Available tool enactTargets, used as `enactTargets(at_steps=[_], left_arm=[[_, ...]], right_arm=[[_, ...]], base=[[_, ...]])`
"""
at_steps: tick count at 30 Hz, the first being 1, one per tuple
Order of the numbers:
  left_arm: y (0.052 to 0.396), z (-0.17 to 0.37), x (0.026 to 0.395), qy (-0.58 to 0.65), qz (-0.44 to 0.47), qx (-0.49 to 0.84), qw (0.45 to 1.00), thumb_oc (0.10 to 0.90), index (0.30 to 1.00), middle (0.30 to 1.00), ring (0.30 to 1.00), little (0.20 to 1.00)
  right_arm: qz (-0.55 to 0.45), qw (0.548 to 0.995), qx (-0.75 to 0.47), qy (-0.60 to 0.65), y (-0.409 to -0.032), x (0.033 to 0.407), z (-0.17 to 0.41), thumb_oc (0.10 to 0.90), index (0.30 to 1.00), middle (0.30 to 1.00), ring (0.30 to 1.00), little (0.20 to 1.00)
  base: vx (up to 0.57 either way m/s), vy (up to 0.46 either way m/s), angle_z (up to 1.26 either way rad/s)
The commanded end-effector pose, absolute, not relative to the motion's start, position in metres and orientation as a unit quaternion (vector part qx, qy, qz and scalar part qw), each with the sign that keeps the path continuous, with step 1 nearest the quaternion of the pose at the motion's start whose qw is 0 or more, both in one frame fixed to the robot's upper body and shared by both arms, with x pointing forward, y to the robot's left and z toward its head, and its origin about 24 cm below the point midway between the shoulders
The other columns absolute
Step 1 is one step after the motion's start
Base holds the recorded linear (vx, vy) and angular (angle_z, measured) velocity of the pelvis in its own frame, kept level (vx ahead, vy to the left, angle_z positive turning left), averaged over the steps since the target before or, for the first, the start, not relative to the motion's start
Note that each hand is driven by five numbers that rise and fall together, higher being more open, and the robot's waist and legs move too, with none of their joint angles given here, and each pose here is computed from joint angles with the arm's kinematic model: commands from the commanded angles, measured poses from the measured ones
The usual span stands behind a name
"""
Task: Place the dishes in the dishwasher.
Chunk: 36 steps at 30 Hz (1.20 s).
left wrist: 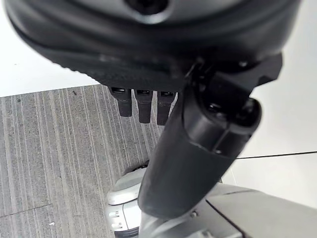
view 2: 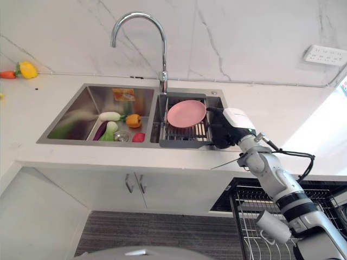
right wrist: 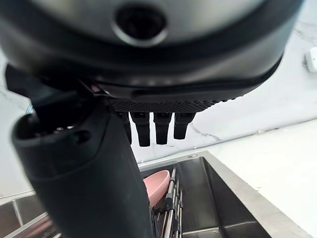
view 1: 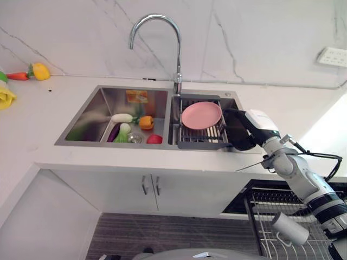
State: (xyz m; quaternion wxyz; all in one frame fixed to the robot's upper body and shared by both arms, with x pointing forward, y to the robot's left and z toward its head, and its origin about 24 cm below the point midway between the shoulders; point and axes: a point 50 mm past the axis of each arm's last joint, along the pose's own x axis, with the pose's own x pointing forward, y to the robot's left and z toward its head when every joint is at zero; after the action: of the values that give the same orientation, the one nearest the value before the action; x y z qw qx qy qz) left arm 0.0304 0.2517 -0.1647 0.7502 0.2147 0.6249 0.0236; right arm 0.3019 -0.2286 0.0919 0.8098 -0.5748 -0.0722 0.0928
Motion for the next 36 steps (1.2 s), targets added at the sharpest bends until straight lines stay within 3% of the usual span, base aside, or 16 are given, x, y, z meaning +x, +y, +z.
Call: enactTargets(at_steps=[1, 16, 24, 27, 29, 36], left_arm=[[0.253, -0.164, 0.048, 0.613, 0.007, 0.235, 0.754, 0.800, 0.900, 0.900, 0.900, 0.900], [0.251, -0.164, 0.049, 0.606, 0.000, 0.245, 0.757, 0.800, 0.900, 0.900, 0.900, 0.900], [0.253, -0.164, 0.048, 0.608, 0.006, 0.245, 0.755, 0.800, 0.900, 0.900, 0.900, 0.900], [0.253, -0.164, 0.045, 0.613, 0.010, 0.243, 0.751, 0.800, 0.900, 0.900, 0.900, 0.900], [0.251, -0.165, 0.044, 0.615, 0.011, 0.240, 0.751, 0.800, 0.900, 0.900, 0.900, 0.900], [0.251, -0.164, 0.044, 0.612, 0.015, 0.238, 0.754, 0.800, 0.900, 0.900, 0.900, 0.900]], right_arm=[[0.049, 0.780, -0.598, -0.176, -0.220, 0.332, 0.154, 0.800, 0.900, 0.900, 0.900, 0.900], [0.031, 0.769, -0.622, -0.147, -0.218, 0.352, 0.147, 0.800, 0.900, 0.900, 0.900, 0.900], [-0.003, 0.796, -0.587, -0.148, -0.219, 0.358, 0.153, 0.800, 0.900, 0.900, 0.900, 0.900], [-0.022, 0.824, -0.550, -0.138, -0.220, 0.360, 0.150, 0.800, 0.900, 0.900, 0.900, 0.900], [-0.047, 0.866, -0.484, -0.113, -0.223, 0.362, 0.140, 0.800, 0.900, 0.900, 0.900, 0.900], [-0.048, 0.858, -0.500, -0.107, -0.224, 0.363, 0.139, 0.800, 0.900, 0.900, 0.900, 0.900]], base=[[0.00, 0.000, 0.00], [0.02, 0.001, 0.04], [0.02, -0.007, 0.09], [0.03, -0.001, 0.00], [0.00, 0.000, 0.00], [0.01, -0.003, 0.01]])
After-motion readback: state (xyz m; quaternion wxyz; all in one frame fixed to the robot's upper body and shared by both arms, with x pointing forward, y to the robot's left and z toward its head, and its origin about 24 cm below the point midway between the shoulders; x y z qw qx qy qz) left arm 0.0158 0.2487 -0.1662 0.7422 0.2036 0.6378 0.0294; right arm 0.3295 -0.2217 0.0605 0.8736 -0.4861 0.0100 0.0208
